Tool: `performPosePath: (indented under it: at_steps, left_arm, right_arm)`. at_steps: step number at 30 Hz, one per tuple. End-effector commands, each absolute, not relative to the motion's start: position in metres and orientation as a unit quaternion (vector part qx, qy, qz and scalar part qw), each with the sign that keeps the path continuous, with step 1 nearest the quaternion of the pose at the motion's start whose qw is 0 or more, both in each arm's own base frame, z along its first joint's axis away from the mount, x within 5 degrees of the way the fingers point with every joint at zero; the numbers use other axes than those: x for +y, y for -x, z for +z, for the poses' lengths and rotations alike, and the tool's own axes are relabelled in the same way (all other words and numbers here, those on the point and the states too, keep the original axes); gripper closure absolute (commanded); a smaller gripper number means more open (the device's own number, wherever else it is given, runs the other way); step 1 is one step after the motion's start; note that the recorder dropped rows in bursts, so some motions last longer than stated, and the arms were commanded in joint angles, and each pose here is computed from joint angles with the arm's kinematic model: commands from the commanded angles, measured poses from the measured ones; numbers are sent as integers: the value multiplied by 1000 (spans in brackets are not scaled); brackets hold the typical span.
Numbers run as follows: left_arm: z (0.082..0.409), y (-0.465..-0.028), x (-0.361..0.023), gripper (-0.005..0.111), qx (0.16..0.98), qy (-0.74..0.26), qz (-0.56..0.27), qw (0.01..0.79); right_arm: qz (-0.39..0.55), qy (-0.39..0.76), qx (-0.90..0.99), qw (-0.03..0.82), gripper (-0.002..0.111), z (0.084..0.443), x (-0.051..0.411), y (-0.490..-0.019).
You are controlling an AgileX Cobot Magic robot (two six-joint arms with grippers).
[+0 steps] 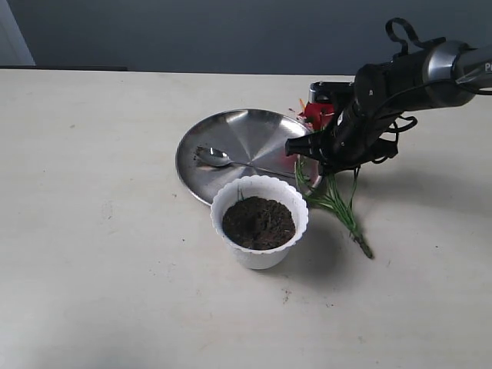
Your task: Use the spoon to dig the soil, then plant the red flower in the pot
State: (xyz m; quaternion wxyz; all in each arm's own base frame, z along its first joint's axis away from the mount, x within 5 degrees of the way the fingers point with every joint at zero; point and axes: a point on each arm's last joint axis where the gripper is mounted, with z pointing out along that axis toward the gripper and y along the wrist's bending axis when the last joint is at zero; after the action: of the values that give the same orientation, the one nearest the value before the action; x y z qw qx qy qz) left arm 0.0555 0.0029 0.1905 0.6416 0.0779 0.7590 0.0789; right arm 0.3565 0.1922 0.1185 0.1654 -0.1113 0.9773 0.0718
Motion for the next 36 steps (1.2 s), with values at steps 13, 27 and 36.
performPosePath:
  at_steps: [13,27,36]
  left_arm:
    - [192,-55,3,106,755,-75,76,647]
    - [192,-55,3,106,755,-75,76,647]
    - [192,-55,3,106,755,-75,76,647]
  right_arm:
    - [52,135,975,166,109,140,186,-352]
    - [77,138,957,244,109,183,186,-353]
    - [157,128,872,445,109,249,174,-326]
